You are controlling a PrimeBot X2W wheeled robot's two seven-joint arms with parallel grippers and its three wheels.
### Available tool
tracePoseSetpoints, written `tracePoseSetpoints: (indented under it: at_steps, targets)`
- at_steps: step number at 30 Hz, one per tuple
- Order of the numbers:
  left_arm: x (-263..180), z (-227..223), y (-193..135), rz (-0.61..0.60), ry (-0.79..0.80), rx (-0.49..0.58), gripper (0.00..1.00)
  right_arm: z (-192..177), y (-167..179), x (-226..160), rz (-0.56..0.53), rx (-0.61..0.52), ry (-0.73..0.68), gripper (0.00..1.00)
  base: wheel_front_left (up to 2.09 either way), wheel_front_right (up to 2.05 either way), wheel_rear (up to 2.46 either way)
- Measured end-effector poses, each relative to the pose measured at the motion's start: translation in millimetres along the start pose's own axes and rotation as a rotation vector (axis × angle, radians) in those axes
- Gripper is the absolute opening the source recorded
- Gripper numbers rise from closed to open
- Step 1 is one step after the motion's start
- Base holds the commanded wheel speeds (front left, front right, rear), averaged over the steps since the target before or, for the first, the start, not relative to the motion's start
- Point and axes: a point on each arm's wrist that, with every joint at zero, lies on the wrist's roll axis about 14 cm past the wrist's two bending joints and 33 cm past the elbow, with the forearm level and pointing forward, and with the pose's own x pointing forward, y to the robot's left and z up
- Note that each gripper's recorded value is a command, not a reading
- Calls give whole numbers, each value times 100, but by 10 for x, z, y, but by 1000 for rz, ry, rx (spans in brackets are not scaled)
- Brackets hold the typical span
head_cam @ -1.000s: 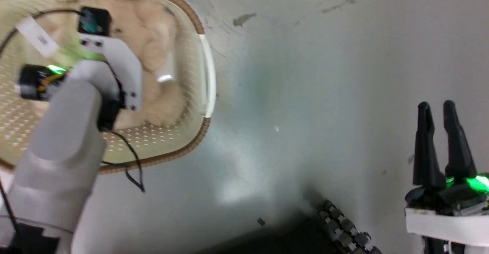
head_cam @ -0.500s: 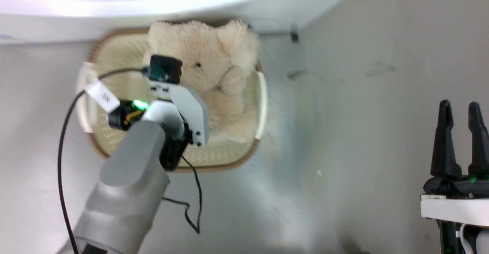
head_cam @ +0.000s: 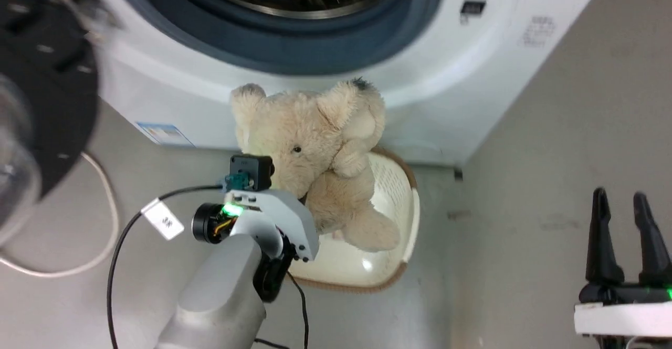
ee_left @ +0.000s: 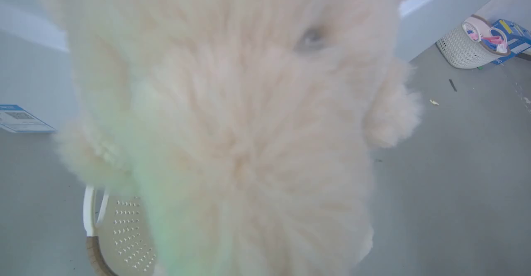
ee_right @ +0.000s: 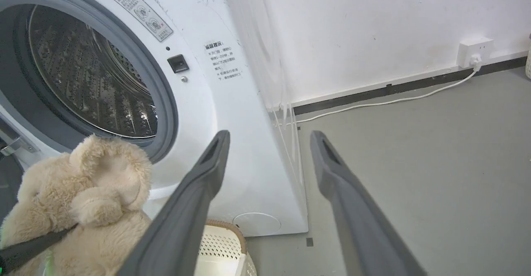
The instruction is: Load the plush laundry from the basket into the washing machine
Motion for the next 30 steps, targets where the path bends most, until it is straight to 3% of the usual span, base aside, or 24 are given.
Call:
tracePoseSetpoints:
  at_steps: [8, 12, 18, 30]
  targets:
    - [-501, 895, -136, -1, -357, 25, 0, 324, 319, -127, 91, 18, -79, 100, 0, 0, 0]
    - [-553, 1104, -162, -1, -429, 33, 0, 368, 335, -154, 96, 8, -90, 100, 0, 0, 0]
    - [-444, 1378, -140, -13, -495, 70, 0, 290, 273, -151, 80, -10, -67, 100, 0, 0, 0]
    - [219, 1821, 12, -57, -555, 230, 0, 147, 8, 61, 8, -43, -44, 100, 0, 0, 0]
